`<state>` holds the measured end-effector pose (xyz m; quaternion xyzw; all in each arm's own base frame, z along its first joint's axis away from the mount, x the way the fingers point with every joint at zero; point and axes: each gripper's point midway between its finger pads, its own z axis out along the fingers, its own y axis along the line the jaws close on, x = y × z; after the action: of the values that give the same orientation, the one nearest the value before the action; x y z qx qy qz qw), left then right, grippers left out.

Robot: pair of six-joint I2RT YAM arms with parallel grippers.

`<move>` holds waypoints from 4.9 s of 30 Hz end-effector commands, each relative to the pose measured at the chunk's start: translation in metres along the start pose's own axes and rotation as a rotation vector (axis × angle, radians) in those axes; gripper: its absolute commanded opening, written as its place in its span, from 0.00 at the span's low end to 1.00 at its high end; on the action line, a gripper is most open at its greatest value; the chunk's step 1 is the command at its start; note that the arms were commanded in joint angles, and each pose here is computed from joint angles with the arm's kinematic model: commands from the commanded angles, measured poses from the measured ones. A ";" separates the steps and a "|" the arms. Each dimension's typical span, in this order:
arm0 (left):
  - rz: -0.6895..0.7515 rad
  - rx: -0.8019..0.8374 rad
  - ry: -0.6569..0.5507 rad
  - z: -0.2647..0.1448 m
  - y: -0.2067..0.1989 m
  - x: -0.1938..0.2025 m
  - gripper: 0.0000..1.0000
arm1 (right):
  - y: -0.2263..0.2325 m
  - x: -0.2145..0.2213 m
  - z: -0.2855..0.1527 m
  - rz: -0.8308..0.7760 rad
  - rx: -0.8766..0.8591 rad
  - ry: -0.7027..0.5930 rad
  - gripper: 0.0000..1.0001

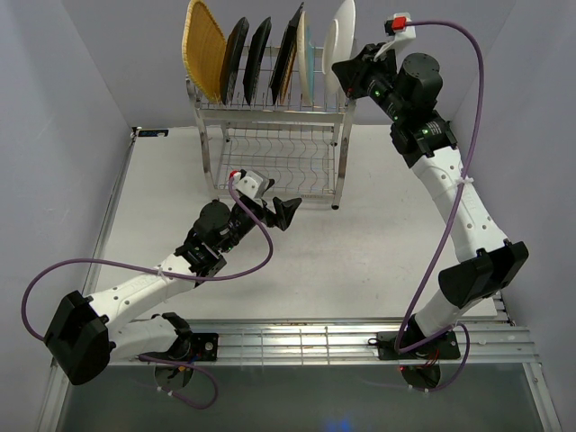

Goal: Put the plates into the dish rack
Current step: Insert the plate into the dish rack, then reset both arms

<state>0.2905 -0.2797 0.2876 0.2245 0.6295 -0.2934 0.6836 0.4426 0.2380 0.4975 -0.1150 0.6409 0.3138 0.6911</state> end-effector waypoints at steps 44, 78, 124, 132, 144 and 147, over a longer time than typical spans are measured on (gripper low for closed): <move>-0.006 0.006 -0.011 0.001 -0.002 -0.006 0.94 | 0.000 -0.002 0.034 -0.045 -0.015 0.023 0.55; -0.003 0.005 0.001 0.003 -0.002 -0.001 0.94 | 0.002 0.004 0.030 -0.115 -0.007 0.063 0.69; 0.106 -0.132 -0.001 -0.057 0.052 -0.012 0.94 | -0.038 0.231 -0.241 0.063 0.173 0.039 0.90; 0.100 -0.038 0.104 -0.097 0.034 0.005 0.98 | -0.037 0.247 -0.252 0.019 0.140 0.032 0.90; 0.159 0.031 -0.069 -0.151 0.017 0.009 0.98 | -0.011 0.259 -0.263 0.007 -0.015 0.037 0.90; 0.166 0.038 -0.061 -0.151 0.016 0.011 0.98 | -0.010 0.259 -0.264 0.014 -0.021 0.034 0.90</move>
<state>0.1937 -0.1625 0.2666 0.2601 0.5797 -0.2518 0.7301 0.2326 0.1524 0.1969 -0.1127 0.6703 0.3090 0.6652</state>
